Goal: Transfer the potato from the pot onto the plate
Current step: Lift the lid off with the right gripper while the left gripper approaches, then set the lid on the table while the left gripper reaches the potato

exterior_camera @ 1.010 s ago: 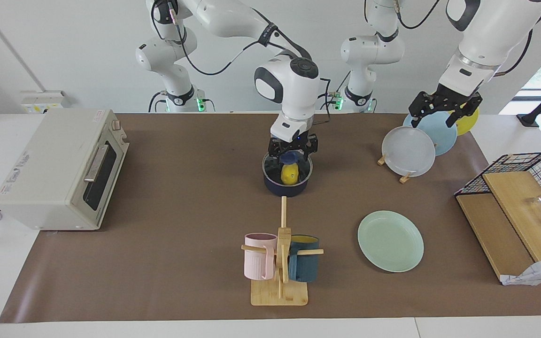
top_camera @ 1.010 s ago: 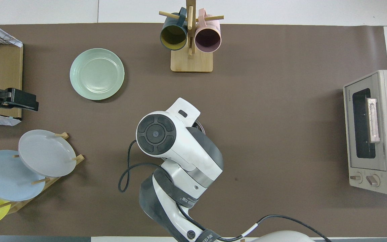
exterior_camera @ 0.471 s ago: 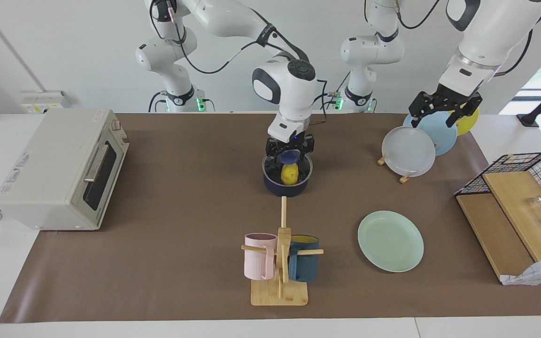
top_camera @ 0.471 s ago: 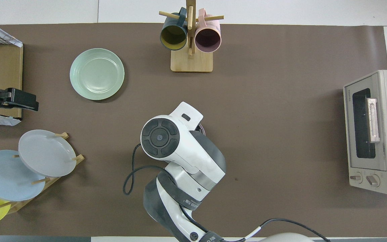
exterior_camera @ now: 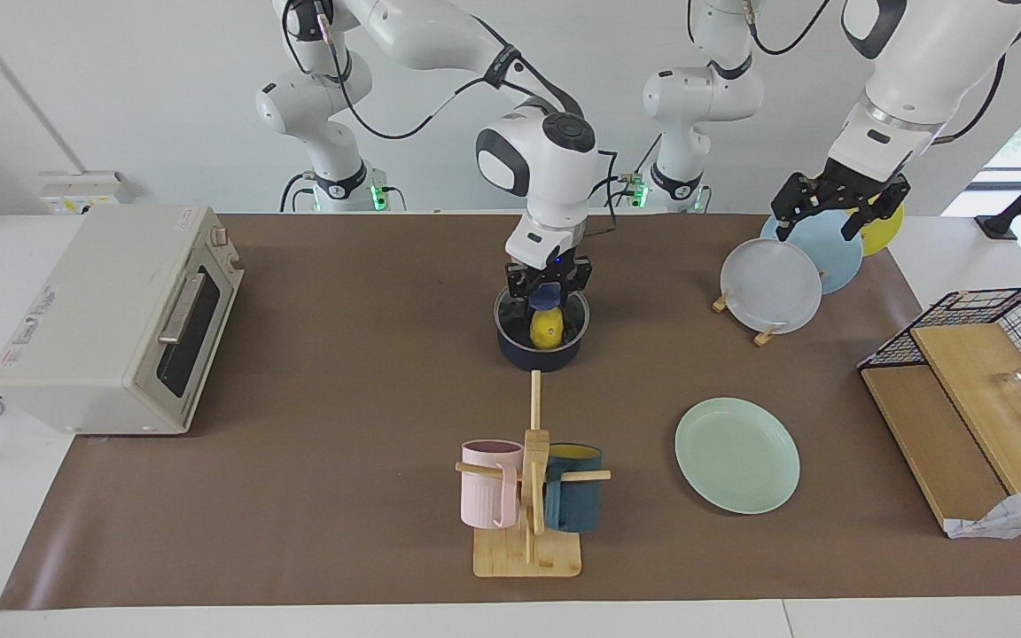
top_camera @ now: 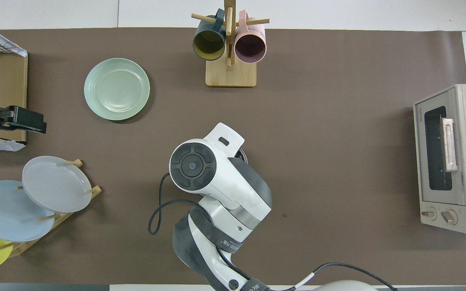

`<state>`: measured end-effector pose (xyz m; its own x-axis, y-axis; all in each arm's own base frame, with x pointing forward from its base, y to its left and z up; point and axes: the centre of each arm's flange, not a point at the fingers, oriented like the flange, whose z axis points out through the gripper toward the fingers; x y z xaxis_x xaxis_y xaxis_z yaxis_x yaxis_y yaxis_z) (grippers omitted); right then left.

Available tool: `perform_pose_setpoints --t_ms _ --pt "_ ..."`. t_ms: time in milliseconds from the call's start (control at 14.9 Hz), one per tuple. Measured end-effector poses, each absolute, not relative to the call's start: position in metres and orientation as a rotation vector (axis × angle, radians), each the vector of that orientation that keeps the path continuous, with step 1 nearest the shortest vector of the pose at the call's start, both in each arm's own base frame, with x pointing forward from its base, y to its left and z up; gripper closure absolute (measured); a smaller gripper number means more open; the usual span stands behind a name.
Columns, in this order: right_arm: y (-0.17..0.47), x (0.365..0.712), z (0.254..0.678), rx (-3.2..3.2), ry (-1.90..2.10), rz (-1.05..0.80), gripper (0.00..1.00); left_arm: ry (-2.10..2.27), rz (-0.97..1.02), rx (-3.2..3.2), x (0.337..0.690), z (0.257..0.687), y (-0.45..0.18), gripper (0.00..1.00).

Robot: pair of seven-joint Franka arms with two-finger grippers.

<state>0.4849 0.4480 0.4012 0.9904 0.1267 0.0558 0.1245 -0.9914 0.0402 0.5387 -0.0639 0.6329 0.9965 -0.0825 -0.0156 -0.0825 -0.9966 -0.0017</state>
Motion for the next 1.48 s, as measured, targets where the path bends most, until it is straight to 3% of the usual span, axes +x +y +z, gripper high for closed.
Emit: perform_pose_setpoints --t_ms 471,673,1144,1481 --pt "0.444 0.490 0.411 3.105 0.216 0.110 0.33 0.133 0.024 -3.136 0.539 0.633 -0.065 0.00" --pt "0.418 0.513 0.435 3.105 0.239 0.132 0.33 0.142 0.024 -3.136 0.538 0.633 -0.068 0.00" --pt "0.255 0.595 0.460 3.057 0.360 0.057 0.33 0.212 0.007 -3.136 0.535 0.635 -0.093 0.00" --pt "0.139 0.608 0.426 3.038 0.453 -0.079 0.33 0.285 -0.098 -3.147 0.521 0.631 -0.181 0.00"
